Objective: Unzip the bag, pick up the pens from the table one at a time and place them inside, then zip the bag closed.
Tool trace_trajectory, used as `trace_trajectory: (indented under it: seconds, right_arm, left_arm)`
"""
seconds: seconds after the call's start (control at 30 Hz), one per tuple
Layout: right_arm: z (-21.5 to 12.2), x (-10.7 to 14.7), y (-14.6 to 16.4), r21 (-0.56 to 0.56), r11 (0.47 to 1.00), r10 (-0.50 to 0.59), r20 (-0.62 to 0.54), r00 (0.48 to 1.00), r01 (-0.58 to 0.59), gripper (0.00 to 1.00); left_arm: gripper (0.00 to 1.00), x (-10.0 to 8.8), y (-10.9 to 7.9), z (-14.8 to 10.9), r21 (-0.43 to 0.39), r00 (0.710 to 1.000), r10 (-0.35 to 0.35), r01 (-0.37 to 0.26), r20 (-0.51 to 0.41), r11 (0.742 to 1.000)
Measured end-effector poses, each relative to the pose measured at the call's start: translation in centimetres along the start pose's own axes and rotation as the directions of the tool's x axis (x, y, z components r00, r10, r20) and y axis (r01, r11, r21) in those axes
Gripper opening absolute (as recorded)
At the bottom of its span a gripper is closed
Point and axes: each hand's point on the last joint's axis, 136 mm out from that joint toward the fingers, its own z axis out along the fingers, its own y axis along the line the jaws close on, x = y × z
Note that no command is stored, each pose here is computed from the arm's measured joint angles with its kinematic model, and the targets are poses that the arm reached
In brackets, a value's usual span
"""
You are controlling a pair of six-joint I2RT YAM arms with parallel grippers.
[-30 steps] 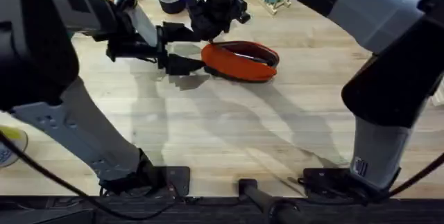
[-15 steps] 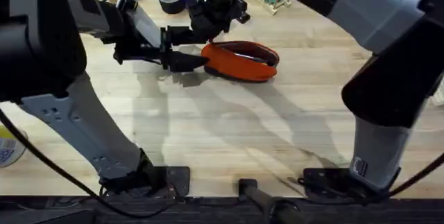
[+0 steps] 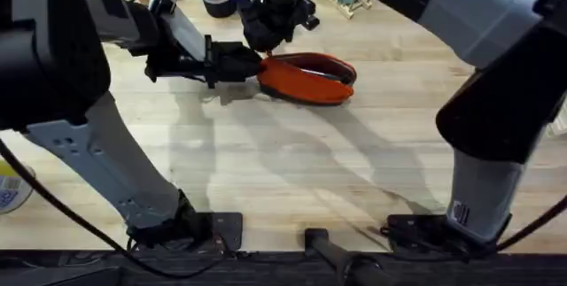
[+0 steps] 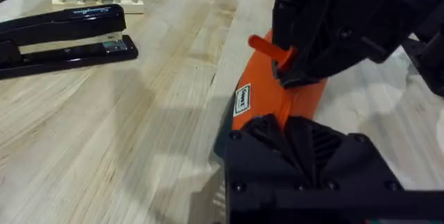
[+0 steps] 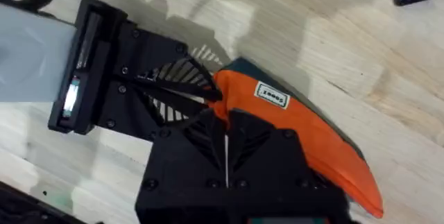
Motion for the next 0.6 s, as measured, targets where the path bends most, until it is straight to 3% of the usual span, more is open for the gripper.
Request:
trace_trajectory:
  seconds: [0.37,0.6]
  right_arm:
    - [0.0,0.18,-0.07,0.002,1.0,0.005,-0.008,1.0,-0.005,0.029]
    - [-0.1,0.61,-0.72,0.014,0.997,0.082,-0.03,0.996,-0.082,0.03]
  left_arm:
    - [0.044,0.01,0.0,0.0,0.0,1.0,0.0,0.0,0.0,1.0]
    - [0.044,0.01,-0.01,0.01,0.0,1.0,0.0,0.0,-0.001,1.0]
